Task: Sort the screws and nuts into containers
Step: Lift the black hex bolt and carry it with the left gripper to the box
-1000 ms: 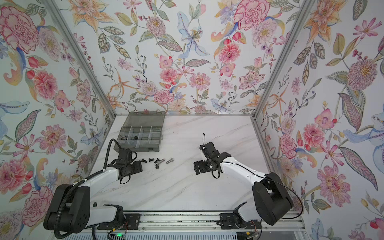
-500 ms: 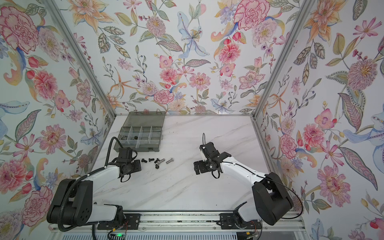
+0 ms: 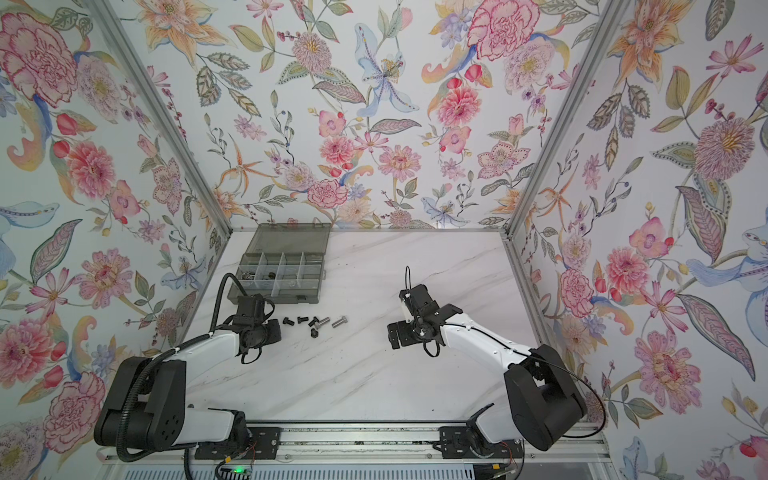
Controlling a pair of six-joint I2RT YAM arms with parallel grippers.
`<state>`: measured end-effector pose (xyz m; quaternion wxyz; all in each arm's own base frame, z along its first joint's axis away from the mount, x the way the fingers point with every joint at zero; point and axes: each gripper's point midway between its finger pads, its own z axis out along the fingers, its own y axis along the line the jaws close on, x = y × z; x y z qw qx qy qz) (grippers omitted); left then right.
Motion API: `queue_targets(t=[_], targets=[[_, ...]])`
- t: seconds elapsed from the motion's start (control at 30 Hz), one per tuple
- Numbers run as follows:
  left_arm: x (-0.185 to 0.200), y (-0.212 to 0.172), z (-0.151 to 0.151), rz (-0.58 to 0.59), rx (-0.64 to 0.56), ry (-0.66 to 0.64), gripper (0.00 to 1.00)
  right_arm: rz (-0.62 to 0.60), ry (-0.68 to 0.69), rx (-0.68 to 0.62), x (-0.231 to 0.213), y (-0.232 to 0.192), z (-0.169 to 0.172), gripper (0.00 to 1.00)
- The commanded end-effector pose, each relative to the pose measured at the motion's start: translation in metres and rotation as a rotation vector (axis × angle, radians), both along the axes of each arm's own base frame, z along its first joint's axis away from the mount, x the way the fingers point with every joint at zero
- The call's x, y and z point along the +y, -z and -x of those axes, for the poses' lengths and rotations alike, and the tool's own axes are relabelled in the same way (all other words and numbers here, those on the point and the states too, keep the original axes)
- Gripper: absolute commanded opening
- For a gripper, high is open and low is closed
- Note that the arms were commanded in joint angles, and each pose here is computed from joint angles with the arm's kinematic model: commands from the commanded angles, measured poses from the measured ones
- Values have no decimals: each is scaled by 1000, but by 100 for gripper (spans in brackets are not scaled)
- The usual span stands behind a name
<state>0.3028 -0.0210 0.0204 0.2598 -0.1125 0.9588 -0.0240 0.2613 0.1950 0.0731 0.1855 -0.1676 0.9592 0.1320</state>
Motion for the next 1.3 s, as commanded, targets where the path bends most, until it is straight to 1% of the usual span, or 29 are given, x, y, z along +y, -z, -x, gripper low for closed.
queue_targets(t=[0.0, 0.1, 0.27, 0.4, 0.57, 0.73, 0.77, 0.83, 0.9, 0.93, 1.27], targets=[[0, -3, 2, 17, -9, -4, 11, 4, -2, -16, 0, -3, 2, 99], [-1, -8, 0, 21, -19, 0, 0, 3, -5, -15, 0, -3, 1, 99], [0, -28, -7, 17, -63, -9, 0, 2, -7, -12, 2, -3, 1, 99], [7, -60, -21, 5, -136, -27, 0, -1, -10, -12, 4, -4, -1, 99], [28, -103, -56, -14, -214, -65, 0, -2, -20, -12, 7, -5, -3, 99], [50, -122, -97, 7, -253, -95, 0, -4, -24, -12, 8, -5, -3, 99], [53, -123, -106, 17, -267, -101, 0, -3, -22, -11, 8, -4, -3, 99], [56, -119, -118, 43, -257, -96, 0, -1, -20, -6, 7, -3, -2, 99], [58, -117, -127, 35, -252, -90, 0, 1, -21, -5, 6, -2, 0, 99], [60, -105, -133, 37, -231, -91, 0, 2, -21, -4, 6, -1, 1, 99], [54, -60, -156, 95, -169, -66, 0, 8, -12, 0, 4, 2, 3, 99]])
